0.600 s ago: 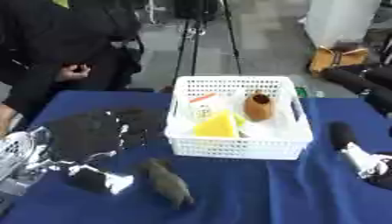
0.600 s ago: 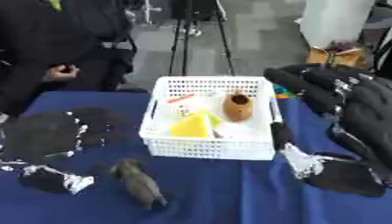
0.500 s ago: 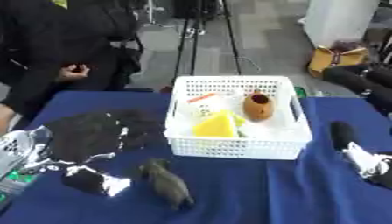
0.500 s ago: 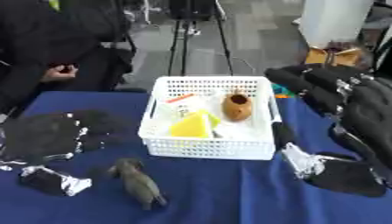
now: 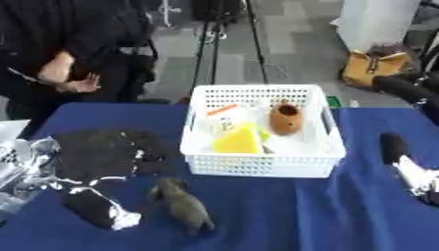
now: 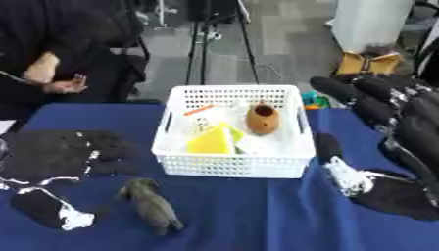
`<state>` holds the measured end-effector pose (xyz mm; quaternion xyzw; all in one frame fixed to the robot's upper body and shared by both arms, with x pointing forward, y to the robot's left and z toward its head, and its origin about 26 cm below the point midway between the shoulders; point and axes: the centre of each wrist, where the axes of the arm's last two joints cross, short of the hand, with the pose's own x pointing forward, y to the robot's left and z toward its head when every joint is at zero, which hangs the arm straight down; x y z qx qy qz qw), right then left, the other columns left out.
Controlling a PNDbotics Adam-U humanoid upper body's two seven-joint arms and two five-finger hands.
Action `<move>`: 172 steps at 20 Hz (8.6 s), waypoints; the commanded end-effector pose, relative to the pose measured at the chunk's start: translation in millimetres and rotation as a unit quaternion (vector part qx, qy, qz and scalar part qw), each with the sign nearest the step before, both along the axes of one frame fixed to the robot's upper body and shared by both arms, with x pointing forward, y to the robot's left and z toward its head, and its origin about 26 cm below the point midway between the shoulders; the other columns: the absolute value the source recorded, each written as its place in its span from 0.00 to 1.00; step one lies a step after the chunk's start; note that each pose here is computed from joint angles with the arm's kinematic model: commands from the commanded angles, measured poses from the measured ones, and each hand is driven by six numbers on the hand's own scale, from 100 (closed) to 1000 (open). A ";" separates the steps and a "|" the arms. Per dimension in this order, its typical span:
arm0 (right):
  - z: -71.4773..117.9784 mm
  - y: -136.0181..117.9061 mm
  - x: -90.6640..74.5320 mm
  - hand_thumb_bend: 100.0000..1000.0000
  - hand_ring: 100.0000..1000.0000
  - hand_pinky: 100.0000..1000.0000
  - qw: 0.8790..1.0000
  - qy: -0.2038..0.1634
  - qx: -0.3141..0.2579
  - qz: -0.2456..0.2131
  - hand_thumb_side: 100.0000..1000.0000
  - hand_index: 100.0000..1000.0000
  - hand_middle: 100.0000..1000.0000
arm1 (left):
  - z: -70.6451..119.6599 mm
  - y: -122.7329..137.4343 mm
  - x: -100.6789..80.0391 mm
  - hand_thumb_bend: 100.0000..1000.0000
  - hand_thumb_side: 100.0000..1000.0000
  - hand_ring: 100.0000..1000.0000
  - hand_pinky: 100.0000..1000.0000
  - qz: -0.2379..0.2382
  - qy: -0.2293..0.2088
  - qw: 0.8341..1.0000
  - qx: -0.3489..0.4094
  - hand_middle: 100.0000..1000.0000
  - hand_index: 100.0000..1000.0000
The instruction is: Pick up objects on the table and place them in the box.
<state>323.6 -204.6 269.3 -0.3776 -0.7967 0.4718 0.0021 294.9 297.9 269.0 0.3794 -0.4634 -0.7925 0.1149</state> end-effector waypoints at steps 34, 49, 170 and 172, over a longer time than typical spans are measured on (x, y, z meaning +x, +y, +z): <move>5.7 -6.4 0.2 0.00 0.73 0.62 1.000 0.000 0.009 -0.005 1.00 0.95 0.74 | 37.3 -25.4 -1.5 0.48 1.00 1.00 1.00 0.026 0.039 0.988 0.148 1.00 1.00; 3.8 -6.3 4.9 0.00 0.73 0.63 1.000 0.002 0.007 -0.001 1.00 0.95 0.74 | 32.9 -36.6 0.1 0.41 1.00 1.00 1.00 0.009 0.041 0.984 0.175 1.00 1.00; 0.2 -21.3 8.5 0.00 0.73 0.66 0.996 -0.032 0.075 -0.026 1.00 0.94 0.72 | -42.6 -17.2 98.0 0.35 1.00 0.87 0.93 -0.095 0.044 0.967 0.234 0.75 0.90; 0.6 -21.7 8.6 0.00 0.73 0.66 0.996 -0.034 0.076 -0.027 1.00 0.94 0.72 | -45.7 -16.9 98.8 0.35 1.00 0.88 0.93 -0.095 0.051 0.966 0.234 0.76 0.91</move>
